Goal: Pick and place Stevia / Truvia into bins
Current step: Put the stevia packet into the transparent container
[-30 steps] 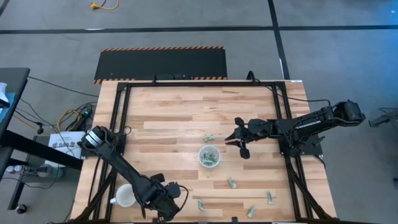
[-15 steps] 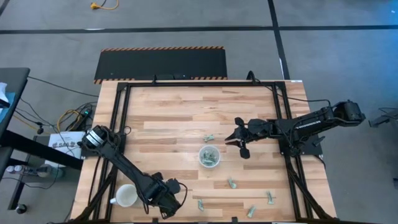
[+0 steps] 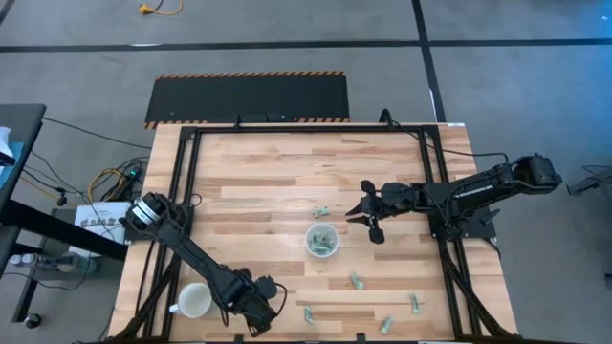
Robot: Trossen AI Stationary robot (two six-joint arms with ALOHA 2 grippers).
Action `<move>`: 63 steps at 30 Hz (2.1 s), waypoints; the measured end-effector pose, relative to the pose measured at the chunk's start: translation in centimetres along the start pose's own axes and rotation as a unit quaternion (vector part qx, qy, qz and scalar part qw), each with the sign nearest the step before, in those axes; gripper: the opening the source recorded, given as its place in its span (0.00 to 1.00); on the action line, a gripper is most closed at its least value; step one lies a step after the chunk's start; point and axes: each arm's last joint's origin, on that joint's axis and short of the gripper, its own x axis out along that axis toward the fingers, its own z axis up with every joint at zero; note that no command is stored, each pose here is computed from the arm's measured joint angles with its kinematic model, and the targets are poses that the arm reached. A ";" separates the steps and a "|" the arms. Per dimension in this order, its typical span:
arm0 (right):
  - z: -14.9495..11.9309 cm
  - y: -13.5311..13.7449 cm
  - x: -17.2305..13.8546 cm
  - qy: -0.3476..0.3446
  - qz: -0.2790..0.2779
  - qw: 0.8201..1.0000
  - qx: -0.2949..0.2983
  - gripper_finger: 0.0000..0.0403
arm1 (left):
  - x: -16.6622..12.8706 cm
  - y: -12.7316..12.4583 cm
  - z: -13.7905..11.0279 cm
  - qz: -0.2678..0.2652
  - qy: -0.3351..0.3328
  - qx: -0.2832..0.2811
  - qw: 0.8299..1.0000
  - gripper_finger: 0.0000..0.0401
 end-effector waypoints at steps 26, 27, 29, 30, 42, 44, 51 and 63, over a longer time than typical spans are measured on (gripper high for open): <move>0.0 0.0 0.0 -0.001 0.000 1.000 0.000 0.18 | 0.7 2.4 0.1 0.077 0.011 0.013 0.997 0.17; 0.0 0.0 0.0 -0.001 0.000 1.000 0.000 0.18 | 0.7 2.4 0.1 0.077 0.012 0.017 0.997 0.14; 0.0 0.0 0.0 -0.001 0.000 1.000 0.000 0.18 | 0.7 2.4 0.1 0.077 0.014 0.027 0.997 0.10; 0.0 0.0 0.0 -0.001 0.000 1.000 0.000 0.18 | 0.7 2.4 0.1 0.076 0.014 0.030 0.997 0.08; 0.0 0.0 0.0 -0.001 0.000 1.000 0.000 0.18 | -1.0 1.3 0.4 0.078 0.017 0.032 0.996 0.00; 0.0 0.0 0.0 -0.001 0.000 1.000 0.000 0.18 | -1.9 0.9 0.6 0.091 0.014 0.034 0.995 0.00; 0.0 0.0 0.0 -0.001 0.000 1.000 0.000 0.18 | -5.5 0.5 1.2 0.188 -0.042 0.089 0.977 0.00; 0.0 0.0 0.0 -0.001 0.000 1.000 0.001 0.18 | -7.5 -1.2 2.8 0.245 -0.174 0.310 0.902 0.00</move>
